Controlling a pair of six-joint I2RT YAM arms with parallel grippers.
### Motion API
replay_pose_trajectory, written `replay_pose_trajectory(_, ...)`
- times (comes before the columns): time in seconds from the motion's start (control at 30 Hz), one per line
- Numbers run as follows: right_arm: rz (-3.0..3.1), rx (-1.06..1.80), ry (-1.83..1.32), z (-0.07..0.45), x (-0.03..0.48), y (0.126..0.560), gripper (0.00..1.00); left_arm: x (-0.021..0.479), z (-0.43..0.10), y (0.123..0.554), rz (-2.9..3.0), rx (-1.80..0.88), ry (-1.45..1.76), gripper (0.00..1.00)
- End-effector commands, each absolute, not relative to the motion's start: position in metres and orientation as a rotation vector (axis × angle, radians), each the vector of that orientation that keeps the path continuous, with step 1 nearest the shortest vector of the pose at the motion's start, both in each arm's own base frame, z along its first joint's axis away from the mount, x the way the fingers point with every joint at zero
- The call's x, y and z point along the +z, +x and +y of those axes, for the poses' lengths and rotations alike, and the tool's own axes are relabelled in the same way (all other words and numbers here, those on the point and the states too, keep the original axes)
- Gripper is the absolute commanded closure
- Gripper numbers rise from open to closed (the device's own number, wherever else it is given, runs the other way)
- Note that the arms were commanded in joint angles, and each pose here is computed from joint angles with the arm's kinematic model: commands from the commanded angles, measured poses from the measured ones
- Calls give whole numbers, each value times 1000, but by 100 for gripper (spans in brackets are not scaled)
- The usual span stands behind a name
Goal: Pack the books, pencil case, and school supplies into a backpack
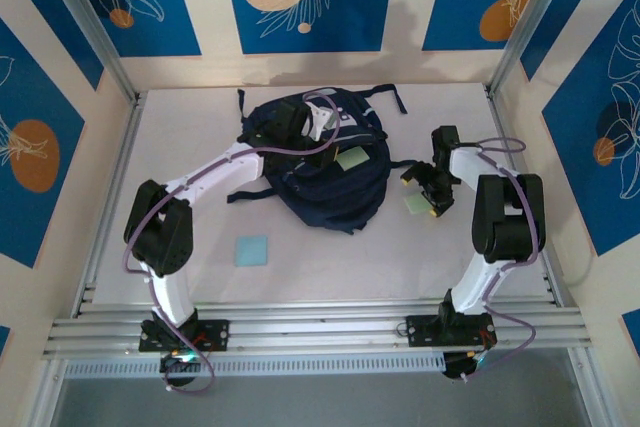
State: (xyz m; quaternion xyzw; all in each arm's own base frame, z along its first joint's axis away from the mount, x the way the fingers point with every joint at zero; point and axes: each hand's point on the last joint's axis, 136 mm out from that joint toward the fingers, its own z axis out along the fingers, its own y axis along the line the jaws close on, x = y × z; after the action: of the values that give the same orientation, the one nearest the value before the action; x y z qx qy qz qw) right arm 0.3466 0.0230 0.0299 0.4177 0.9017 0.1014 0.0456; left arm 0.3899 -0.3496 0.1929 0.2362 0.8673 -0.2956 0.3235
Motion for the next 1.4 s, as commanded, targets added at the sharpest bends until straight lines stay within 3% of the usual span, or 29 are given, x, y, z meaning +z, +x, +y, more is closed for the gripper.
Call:
replay_pose_trajectory(0.0, 2762, 209, 1340, 17, 29, 348, 7, 227, -357, 382, 2190, -850, 611, 100)
replay_pose_trajectory(0.47, 2864, 96, 1415, 30, 8, 331, 13, 232, -352, 381, 2172, -820, 612, 100)
replay_pose_trajectory(1.37, 2908, 115, 1346, 27, 17, 296, 8, 230, -346, 380, 2168, -783, 616, 100)
